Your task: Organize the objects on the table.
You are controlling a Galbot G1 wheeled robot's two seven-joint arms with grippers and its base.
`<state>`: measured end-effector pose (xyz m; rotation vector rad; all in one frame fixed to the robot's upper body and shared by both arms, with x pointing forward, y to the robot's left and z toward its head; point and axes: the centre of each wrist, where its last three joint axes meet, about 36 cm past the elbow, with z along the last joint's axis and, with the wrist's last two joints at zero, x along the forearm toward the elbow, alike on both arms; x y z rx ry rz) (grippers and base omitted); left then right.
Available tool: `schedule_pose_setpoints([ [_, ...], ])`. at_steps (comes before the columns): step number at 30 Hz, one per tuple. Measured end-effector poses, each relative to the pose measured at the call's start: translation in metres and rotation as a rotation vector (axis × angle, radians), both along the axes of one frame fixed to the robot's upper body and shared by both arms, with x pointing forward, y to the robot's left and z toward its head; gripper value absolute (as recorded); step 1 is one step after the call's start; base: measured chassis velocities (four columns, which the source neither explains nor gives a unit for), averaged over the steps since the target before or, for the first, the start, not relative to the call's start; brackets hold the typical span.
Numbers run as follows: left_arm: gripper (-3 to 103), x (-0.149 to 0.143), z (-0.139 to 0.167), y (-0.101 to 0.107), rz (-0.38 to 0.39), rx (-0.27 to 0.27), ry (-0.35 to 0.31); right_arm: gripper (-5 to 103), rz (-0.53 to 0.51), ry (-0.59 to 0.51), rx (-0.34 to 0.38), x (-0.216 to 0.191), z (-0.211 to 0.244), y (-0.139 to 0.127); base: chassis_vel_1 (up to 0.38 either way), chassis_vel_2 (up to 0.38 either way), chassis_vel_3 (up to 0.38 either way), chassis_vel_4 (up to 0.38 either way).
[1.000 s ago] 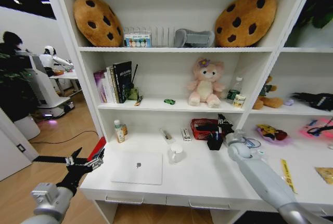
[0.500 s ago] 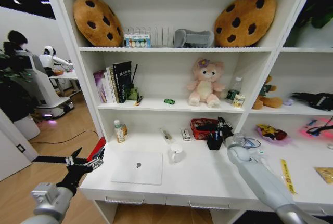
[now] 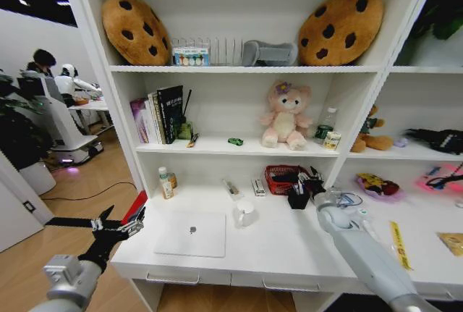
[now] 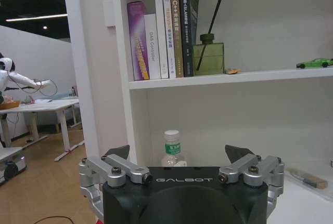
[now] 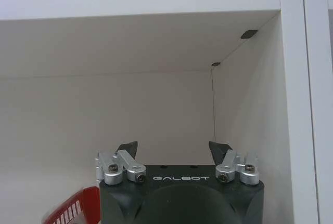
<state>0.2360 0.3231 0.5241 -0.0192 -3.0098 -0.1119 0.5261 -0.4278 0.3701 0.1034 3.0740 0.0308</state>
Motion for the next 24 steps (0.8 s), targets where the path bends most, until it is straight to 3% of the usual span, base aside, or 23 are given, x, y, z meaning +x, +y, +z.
schedule_pose_setpoints([
  [5,100,0.000,0.000,0.000,0.000,0.000,0.000,99,0.002,0.002,0.008,-0.003,0.002,0.000,0.000,0.000,0.000,0.000],
  [15,100,0.000,0.000,0.000,0.000,0.000,0.000,100,0.024,0.111,0.047,-0.010,0.009,0.006,0.000,0.000,0.000,0.000],
  [24,100,0.000,0.000,0.000,0.000,0.000,0.000,100,0.011,0.293,0.192,-0.015,0.067,0.028,0.000,0.000,0.000,0.000],
])
